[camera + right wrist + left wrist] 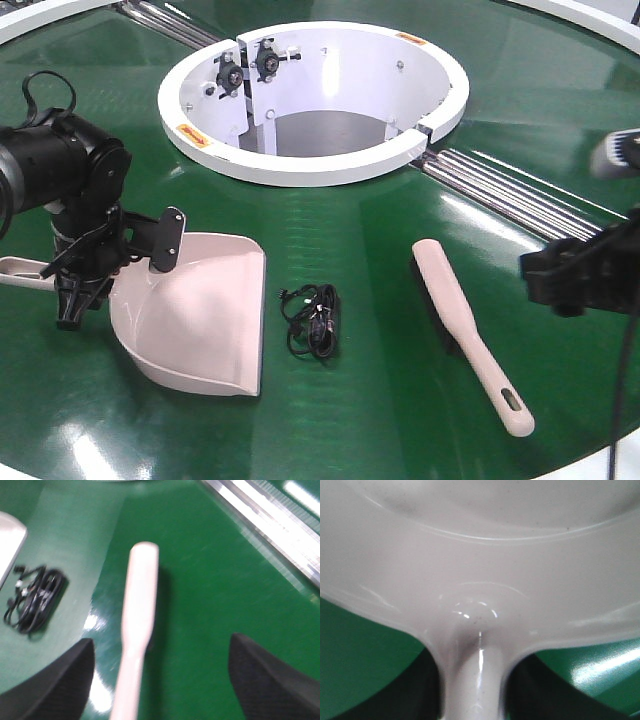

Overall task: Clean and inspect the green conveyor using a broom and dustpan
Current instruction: 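Reach the right gripper to the cream-handled brush and grasp its handle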

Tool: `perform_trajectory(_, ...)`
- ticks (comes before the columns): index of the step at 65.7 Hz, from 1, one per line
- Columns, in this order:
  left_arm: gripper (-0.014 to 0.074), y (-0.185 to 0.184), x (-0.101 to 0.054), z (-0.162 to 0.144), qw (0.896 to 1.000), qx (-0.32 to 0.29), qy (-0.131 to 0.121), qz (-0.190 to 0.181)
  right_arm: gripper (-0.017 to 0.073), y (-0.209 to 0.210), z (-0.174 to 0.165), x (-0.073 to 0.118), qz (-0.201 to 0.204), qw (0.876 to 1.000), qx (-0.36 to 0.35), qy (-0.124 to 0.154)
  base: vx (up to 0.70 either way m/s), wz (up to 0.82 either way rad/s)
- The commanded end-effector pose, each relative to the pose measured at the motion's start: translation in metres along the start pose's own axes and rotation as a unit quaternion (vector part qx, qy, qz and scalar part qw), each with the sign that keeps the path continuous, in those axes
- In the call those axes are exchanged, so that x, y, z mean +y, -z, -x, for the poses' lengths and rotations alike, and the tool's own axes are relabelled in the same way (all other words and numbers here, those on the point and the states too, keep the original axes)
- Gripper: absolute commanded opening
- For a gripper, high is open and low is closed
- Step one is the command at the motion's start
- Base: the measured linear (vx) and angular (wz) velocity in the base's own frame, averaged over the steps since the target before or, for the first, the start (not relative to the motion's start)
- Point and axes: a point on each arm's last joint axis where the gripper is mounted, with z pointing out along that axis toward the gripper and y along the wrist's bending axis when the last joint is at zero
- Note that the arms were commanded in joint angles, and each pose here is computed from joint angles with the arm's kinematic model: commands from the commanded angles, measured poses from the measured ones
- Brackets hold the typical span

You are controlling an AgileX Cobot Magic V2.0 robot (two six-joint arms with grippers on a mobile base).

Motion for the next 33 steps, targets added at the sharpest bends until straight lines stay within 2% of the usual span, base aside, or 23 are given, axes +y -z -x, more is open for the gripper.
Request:
perform_trajectory(1, -0.0006, 0.025, 0.000, -0.006, 1.000, -0.003, 0.004, 0.028, 0.0569, -0.008, 0.019, 0.007, 0.008, 1.000, 0.003, 0.004, 0.00, 0.00)
perform_trajectory(19, -0.0006, 0.025, 0.000, -0.006, 1.000, -0.003, 0.004, 0.028, 0.0568, -0.063, 0.038, 0.037, 0.022, 0.990, 0.134, 0.047, 0.00, 0.00)
perform_trajectory(28, -0.0006, 0.025, 0.000, -0.006, 1.000, -0.003, 0.004, 0.028, 0.0568, -0.090, 0.039, 0.039, 0.011, 0.979, 0.200, 0.043, 0.00, 0.00)
perform_trajectory(33, -0.0006, 0.025, 0.000, -0.006, 1.000, -0.003, 0.004, 0.028, 0.0568, -0.104, 0.037, 0.036, 0.000, 0.972, 0.232, 0.026, 0.00, 0.00)
